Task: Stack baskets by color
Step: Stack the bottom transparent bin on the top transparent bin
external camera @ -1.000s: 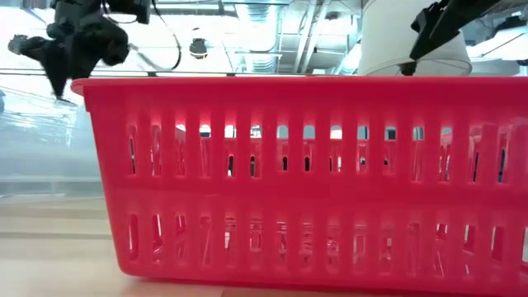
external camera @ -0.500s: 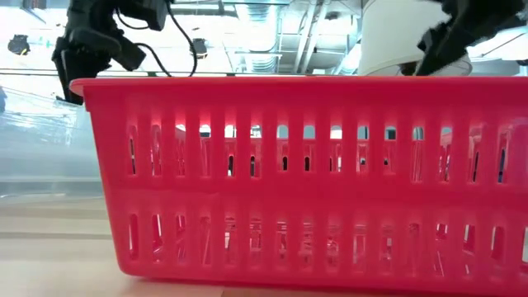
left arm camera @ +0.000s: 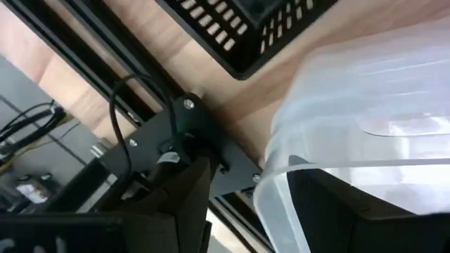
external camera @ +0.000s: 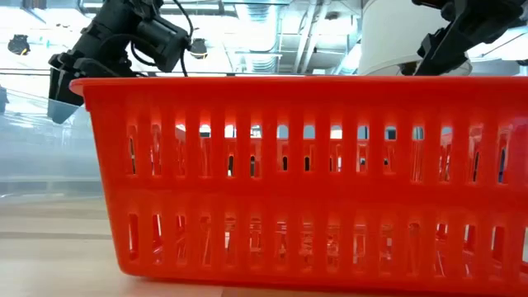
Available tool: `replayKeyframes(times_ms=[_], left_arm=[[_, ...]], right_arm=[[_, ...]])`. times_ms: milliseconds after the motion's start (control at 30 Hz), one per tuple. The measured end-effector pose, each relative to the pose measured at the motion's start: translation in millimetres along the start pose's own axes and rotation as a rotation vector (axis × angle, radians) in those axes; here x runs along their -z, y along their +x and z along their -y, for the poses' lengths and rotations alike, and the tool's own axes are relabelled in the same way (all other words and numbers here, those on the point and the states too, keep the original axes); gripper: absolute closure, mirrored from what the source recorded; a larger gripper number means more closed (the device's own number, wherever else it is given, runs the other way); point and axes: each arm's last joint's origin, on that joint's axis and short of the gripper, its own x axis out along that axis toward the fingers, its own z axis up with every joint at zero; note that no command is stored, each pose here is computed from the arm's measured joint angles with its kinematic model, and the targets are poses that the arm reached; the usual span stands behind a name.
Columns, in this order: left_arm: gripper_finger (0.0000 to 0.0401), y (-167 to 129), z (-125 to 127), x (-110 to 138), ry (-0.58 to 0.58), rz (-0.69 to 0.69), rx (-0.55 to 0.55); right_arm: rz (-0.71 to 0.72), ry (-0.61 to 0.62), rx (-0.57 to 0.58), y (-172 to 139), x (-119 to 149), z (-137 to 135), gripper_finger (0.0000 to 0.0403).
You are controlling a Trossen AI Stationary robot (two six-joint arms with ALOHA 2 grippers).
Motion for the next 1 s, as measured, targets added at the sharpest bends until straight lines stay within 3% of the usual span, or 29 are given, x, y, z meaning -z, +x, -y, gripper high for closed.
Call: replayKeyframes(times_ms=[200,500,800,1000], left_arm=[[0.0223,5.0,-3.8,-12.5,-0.062,-0.014,-0.061],[0.0223,6.8,-17.8,-25.3,-0.056,0.035,-0.155],[0.0223,-3.0,-16.3,-4.5,-0.025,-0.032,0.079],[0.0223,-5.1,-3.5,9.5,0.042,-0.067,0.141]], right_arm=[[-0.001,0.0,0.0,-0.1,0.2,0.1,0.0138],[0.001,0.001,-0.001,-0.1,-0.2,-0.1,0.0138],[0.01,0.014,0.018,2.1,-3.2,4.7,0.0138],[0.066,-0.035,0.03,5.0,-11.9,10.1,0.0138]])
